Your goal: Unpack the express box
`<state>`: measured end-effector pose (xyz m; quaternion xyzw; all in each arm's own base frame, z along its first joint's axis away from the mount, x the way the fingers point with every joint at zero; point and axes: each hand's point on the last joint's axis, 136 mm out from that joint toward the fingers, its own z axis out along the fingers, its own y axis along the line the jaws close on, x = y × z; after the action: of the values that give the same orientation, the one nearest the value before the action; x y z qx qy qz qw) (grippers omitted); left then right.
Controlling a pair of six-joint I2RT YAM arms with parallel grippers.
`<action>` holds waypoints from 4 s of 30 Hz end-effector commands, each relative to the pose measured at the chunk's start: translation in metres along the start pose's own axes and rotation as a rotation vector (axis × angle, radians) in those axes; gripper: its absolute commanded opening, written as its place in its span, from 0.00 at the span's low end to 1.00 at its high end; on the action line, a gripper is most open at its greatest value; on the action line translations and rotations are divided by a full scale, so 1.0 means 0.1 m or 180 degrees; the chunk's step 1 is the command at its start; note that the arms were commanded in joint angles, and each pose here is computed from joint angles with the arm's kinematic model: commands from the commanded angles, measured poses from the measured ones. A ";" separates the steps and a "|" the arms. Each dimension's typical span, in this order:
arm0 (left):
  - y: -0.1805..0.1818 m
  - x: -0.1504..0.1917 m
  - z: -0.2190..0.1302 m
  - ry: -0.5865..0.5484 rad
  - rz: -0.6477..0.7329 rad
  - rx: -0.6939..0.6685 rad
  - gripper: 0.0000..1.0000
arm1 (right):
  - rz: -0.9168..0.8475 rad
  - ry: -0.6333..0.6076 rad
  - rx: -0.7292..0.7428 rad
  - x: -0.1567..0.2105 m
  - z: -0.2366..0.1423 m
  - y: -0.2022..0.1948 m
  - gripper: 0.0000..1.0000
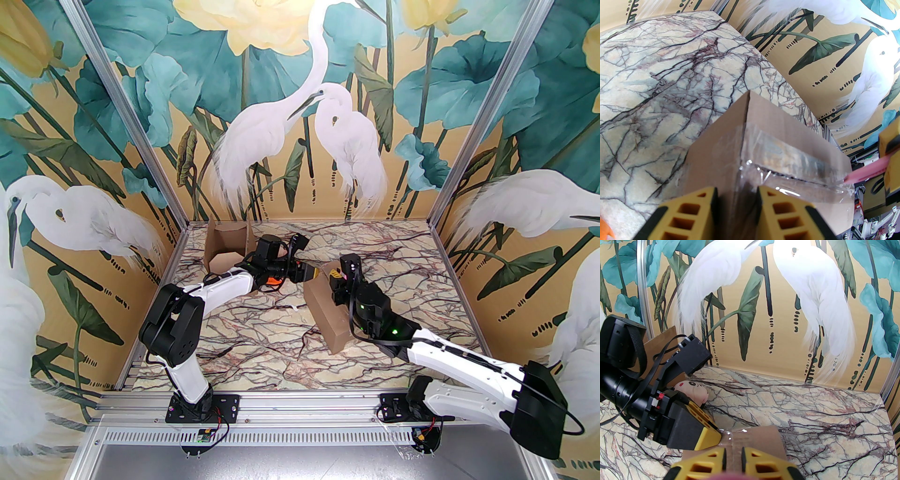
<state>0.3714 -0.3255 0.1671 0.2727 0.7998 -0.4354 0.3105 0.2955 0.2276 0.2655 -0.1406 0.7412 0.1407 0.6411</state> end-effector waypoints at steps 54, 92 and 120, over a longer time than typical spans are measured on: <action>0.39 0.52 0.02 0.0479 -0.0241 -0.0681 0.29 | -0.0301 0.0358 -0.0212 0.37 -0.02 -0.14 0.00; 0.53 0.41 -0.09 0.0345 -0.0323 -0.0946 0.26 | 0.0042 0.0892 -0.0173 0.78 -0.78 -0.39 0.00; 0.33 -0.13 -0.62 -0.0248 -0.0218 -0.1104 0.34 | 0.0082 0.0558 -0.0524 0.55 -0.46 -0.11 0.00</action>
<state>0.3847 -0.2646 0.1486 0.1696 0.8743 -0.3094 0.3334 0.2493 0.1875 0.2374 -0.1574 0.7696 0.2036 0.5844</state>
